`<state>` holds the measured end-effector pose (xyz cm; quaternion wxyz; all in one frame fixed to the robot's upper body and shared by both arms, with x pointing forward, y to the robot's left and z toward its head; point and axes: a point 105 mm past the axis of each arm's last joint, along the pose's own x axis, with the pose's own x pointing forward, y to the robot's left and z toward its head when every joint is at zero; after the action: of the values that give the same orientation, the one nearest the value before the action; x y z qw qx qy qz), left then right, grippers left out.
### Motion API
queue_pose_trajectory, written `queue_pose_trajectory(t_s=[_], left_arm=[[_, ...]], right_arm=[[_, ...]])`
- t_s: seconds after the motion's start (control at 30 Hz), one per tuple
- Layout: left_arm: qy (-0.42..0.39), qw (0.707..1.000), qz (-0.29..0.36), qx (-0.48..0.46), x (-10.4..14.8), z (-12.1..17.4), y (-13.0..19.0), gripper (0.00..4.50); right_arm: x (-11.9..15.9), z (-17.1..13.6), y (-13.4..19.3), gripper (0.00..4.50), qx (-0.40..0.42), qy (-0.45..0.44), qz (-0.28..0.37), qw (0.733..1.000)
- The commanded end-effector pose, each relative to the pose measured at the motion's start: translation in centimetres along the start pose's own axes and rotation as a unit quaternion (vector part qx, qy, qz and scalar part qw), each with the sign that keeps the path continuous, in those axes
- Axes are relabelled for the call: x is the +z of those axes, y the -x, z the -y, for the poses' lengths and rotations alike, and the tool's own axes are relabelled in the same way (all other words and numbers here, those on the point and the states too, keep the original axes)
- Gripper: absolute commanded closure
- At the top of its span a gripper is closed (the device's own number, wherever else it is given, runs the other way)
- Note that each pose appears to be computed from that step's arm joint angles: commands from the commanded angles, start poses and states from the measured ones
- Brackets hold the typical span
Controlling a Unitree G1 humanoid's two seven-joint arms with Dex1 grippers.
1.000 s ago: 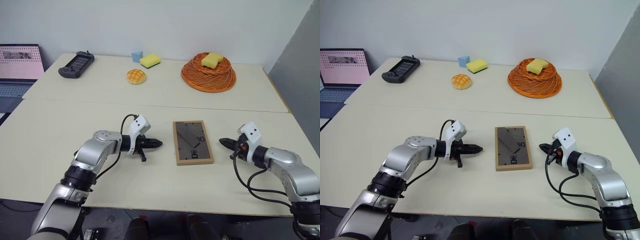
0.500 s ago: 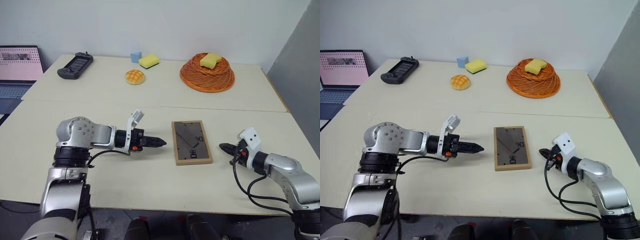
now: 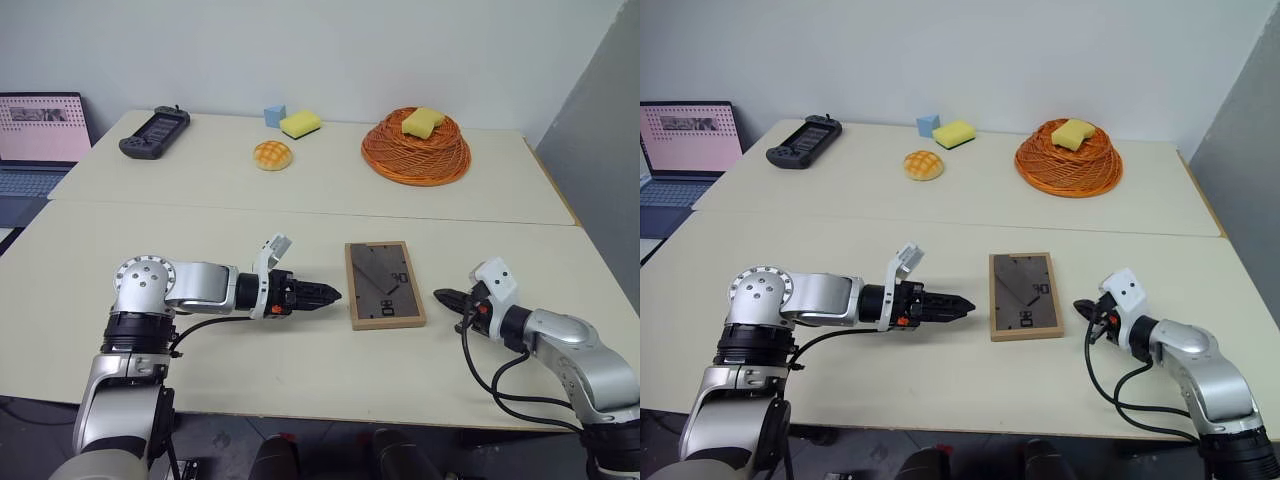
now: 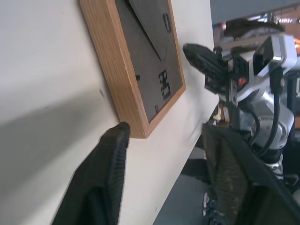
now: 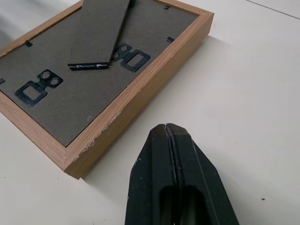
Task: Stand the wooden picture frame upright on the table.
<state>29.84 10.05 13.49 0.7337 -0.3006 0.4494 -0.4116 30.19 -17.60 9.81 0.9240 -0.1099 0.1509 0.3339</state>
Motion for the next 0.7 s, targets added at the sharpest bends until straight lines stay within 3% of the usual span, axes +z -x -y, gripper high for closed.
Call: queue_pose_trajectory(t_s=[0.03,0.17,0.27,0.5,0.7], left_arm=[[0.037,0.999,0.012,0.013,0.2,-0.3,-0.4,0.93],[0.064,0.997,0.008,0.041,0.4,-1.3,-0.9,0.93],[0.038,0.996,-0.036,0.068,0.1,-1.3,-0.3,0.93],[0.070,0.995,0.014,0.073,4.6,-0.3,-0.6,0.93],[0.085,0.993,-0.011,0.082,2.1,-1.2,-3.7,0.93]], right_arm=[[1.3,0.0,0.4,4.50,-0.004,0.019,0.018,1.000],[1.4,0.0,0.5,4.50,-0.008,0.025,0.018,0.999],[1.4,-0.1,0.6,4.50,-0.008,0.027,0.017,0.999],[1.3,-0.5,0.6,4.50,-0.001,0.022,0.012,1.000],[1.8,-0.4,0.2,4.50,-0.007,0.027,0.018,0.999]])
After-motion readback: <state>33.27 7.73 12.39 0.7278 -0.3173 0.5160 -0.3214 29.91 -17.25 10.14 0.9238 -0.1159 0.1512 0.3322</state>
